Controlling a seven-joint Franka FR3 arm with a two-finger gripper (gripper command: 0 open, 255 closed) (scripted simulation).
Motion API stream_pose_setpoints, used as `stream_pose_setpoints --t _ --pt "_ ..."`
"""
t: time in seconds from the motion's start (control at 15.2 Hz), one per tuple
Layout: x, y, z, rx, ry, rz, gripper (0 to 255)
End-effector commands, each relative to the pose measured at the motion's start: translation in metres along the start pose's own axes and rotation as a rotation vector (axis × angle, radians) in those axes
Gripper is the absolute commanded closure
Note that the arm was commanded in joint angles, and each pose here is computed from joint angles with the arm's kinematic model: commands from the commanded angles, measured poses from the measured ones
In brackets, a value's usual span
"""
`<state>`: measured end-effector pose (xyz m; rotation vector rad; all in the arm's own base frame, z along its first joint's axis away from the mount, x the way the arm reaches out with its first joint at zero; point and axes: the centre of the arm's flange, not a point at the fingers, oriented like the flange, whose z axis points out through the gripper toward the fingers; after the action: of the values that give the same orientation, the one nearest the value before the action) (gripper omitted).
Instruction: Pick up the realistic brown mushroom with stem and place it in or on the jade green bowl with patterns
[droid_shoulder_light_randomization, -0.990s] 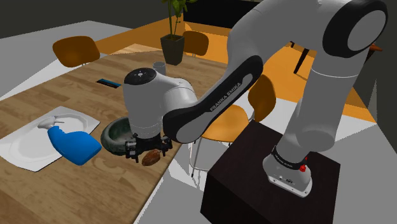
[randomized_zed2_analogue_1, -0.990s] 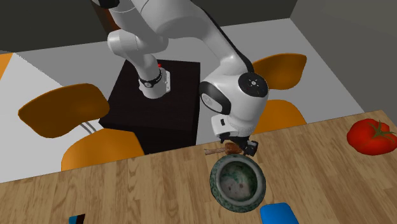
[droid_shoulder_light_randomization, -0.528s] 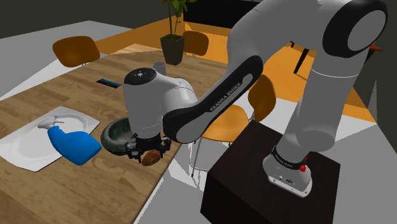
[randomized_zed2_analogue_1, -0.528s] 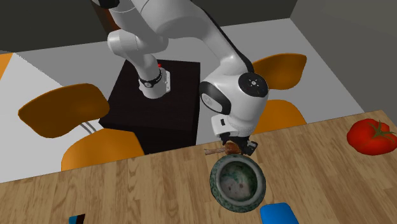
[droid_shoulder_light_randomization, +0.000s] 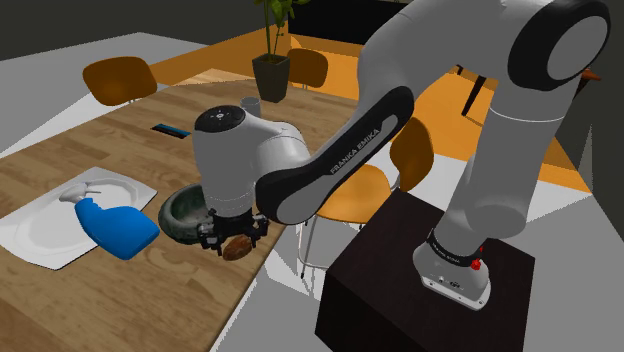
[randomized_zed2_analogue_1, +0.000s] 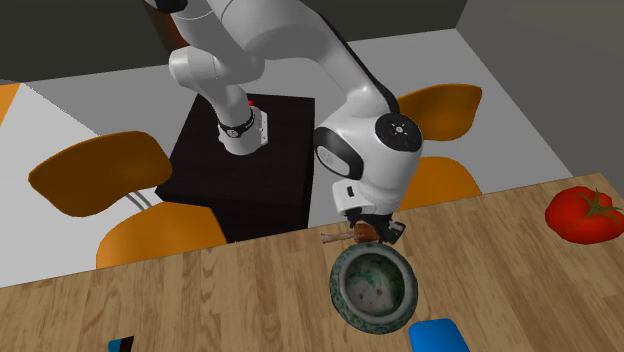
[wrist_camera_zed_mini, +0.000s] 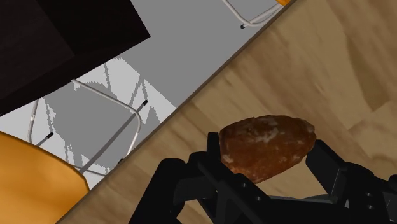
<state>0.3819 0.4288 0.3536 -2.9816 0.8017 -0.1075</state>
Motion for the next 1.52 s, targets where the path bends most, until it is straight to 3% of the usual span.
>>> stream_pose_setpoints --t 0.0,1.45 --pt "0.001 0.0 -0.008 0.0 0.0 0.0 255" --pt "0.007 -0.008 -0.124 0.0 0.0 0.0 255"
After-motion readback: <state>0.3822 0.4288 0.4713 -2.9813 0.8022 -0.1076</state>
